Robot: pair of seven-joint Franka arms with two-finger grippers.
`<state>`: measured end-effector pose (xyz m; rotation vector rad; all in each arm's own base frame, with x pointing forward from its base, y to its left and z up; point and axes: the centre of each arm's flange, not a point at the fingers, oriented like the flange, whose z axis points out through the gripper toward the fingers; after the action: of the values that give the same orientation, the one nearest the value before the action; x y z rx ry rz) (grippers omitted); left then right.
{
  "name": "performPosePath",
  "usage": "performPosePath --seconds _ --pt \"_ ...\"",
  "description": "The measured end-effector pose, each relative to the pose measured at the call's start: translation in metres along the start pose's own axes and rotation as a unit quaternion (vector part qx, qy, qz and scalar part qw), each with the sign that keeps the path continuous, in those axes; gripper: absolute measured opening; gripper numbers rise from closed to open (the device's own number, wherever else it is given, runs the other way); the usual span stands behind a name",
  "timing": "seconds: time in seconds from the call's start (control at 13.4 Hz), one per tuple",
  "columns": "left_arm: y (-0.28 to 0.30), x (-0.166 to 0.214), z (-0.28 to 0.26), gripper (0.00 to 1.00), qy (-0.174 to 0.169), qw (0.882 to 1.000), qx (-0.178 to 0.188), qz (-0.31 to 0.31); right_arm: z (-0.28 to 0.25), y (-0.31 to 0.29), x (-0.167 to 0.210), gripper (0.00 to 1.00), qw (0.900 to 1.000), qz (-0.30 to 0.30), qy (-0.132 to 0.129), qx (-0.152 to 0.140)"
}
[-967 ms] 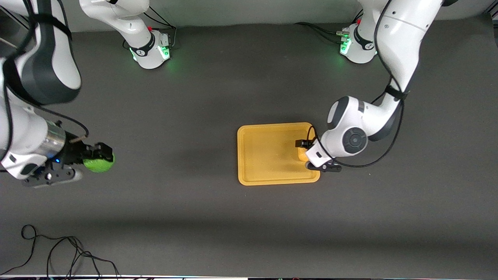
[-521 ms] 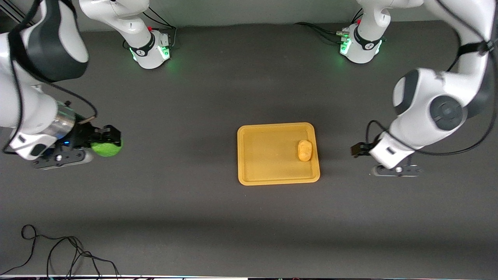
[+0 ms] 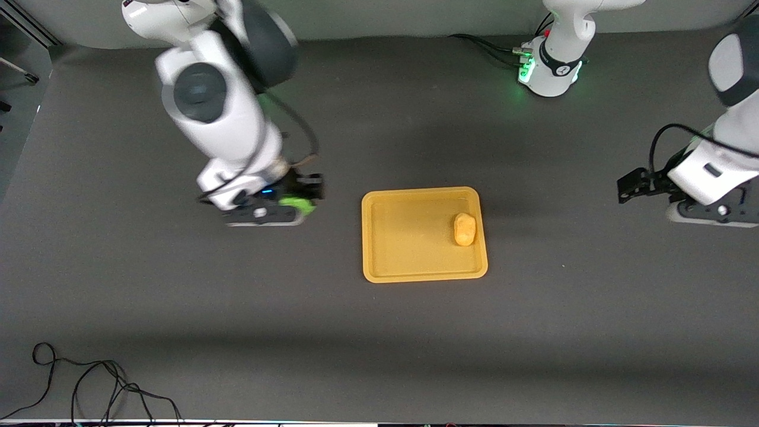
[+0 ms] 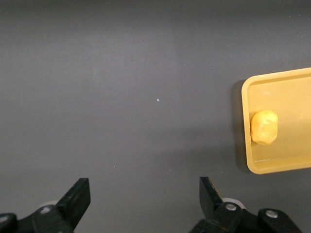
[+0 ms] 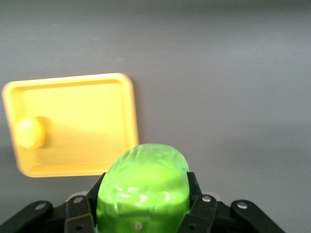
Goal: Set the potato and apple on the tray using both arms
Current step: 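Carry the apple over the tray with the right gripper while the left withdraws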
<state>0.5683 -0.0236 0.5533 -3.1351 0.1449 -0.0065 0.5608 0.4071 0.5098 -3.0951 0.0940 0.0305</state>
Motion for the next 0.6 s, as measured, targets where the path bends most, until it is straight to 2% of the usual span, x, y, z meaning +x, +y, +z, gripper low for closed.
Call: performPosePath --seconds 0.3,0.45,0.6 --pt "-0.008 -0.001 -0.018 1.0 0.012 1.0 0.001 0.02 0.041 -0.127 -0.06 0.66 1.0 0.009 0.012 0.015" --pt "-0.013 0.0 -0.016 1.0 0.009 1.0 0.001 0.025 0.067 -0.161 -0.079 0.66 0.999 0.013 0.021 0.027" --pt "-0.013 -0.001 -0.015 1.0 0.007 1.0 0.001 0.026 0.111 -0.178 -0.081 0.66 0.999 0.012 0.036 0.019"
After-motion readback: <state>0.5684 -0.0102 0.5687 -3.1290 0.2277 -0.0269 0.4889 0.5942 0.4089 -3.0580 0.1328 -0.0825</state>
